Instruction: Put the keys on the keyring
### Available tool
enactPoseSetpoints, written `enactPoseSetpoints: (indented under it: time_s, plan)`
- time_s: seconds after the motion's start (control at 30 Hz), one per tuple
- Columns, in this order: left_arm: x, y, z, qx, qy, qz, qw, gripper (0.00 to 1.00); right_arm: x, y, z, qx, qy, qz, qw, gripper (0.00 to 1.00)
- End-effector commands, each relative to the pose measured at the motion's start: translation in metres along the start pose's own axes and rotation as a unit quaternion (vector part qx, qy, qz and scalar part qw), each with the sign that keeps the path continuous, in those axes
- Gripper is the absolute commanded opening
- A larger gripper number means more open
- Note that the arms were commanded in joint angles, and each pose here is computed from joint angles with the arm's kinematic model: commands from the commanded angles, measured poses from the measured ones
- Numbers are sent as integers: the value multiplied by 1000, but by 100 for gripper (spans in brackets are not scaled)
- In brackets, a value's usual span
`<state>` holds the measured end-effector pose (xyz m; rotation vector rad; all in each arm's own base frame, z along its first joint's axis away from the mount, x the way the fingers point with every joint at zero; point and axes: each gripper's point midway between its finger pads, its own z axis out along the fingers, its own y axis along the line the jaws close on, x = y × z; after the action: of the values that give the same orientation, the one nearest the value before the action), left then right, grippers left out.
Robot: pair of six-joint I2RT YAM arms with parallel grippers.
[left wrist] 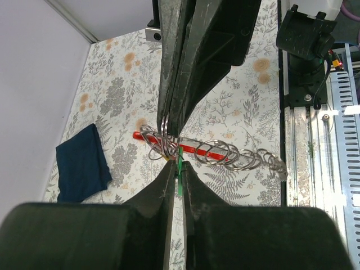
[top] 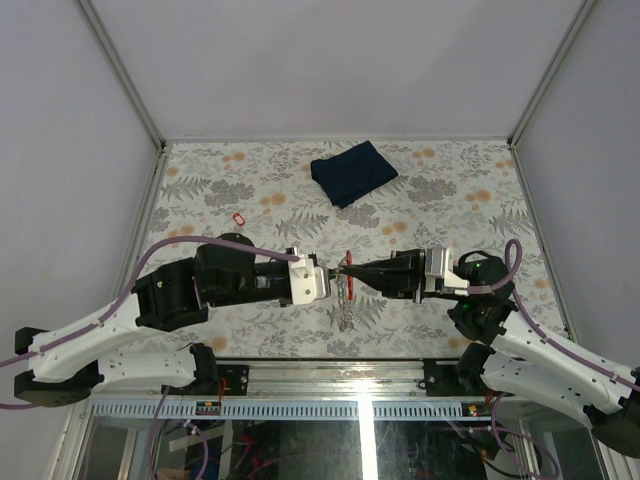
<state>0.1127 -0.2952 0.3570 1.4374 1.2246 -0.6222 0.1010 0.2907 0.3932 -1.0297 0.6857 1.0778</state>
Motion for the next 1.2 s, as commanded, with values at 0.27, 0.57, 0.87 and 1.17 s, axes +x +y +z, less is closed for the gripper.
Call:
enactPoseSetpoints:
  time_s: [0.27, 0.57, 0.87, 1.17]
  plan:
    - [-42, 18, -26, -55, -97, -18, 994, 31, -52, -7, 2, 14, -76, -64, 995, 0]
    - [-57, 15, -21, -58, -171, -53, 982, 31, -54, 1, 3, -10, -76, -63, 995, 0]
    - [-56, 0, -5, -13, -170, -53, 984, 28, -56, 7, 3, -26, -81, -60, 995, 0]
    - [-56, 0, -5, -11, -166, -48, 985, 19, -51, 8, 2, -29, -73, -57, 995, 0]
